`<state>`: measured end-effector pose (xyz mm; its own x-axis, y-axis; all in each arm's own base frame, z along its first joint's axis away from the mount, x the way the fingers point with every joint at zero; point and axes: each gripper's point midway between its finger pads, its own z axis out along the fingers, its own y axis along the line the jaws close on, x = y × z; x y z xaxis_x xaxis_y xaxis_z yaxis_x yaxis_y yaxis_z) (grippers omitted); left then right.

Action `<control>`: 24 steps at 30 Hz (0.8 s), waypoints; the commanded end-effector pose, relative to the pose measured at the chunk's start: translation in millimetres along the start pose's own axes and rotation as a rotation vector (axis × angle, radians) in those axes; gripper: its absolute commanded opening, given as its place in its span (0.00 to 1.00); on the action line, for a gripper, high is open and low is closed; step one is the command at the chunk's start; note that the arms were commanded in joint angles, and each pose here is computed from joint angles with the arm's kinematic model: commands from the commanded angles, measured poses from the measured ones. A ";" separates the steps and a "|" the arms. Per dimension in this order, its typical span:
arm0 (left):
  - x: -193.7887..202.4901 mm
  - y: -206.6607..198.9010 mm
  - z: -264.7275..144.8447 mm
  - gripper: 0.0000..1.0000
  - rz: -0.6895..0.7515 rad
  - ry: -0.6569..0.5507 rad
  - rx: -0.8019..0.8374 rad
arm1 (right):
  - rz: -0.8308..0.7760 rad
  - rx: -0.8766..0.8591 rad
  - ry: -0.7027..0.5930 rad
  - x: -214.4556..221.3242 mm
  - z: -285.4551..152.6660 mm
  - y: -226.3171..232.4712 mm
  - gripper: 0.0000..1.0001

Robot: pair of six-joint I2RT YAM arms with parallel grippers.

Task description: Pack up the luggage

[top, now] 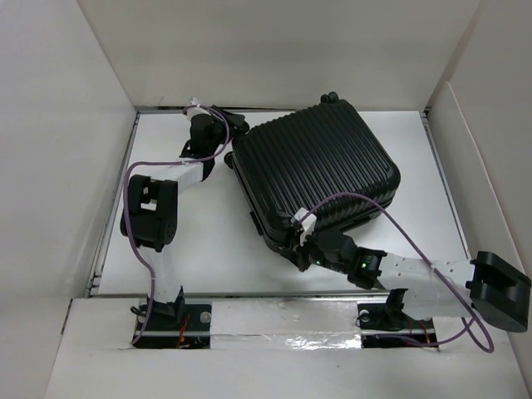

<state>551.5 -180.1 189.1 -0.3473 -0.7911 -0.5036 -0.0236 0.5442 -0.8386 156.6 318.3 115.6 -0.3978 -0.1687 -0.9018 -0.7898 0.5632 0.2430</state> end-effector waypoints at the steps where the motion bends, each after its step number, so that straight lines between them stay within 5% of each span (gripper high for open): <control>1: 6.5 9.8 -9.0 0.00 0.003 0.049 0.033 | 0.034 0.002 -0.095 -27.4 -5.7 -4.6 0.00; 9: -14.5 66.5 -84.0 0.00 -0.048 -0.097 0.009 | 0.065 0.039 -0.223 -68.2 -25.1 -46.9 0.00; 17: 37.0 88.9 -183.4 0.00 -0.012 -0.098 0.024 | 0.058 0.156 -0.339 -130.6 -53.6 -115.8 0.00; 20: 51.8 89.1 -209.8 0.00 0.007 -0.067 0.035 | 0.092 0.108 -0.356 -127.7 -43.4 -100.6 0.00; 24: 42.0 73.1 -232.3 0.00 0.025 -0.103 0.077 | 0.094 -0.008 -0.196 -67.2 3.0 -39.6 0.00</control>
<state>351.2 -47.8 190.2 0.0761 -0.8995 -0.4303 -0.0050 0.4312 -0.9022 253.1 214.3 101.3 -0.4945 -0.0532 -0.8676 -0.5028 0.8317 0.2356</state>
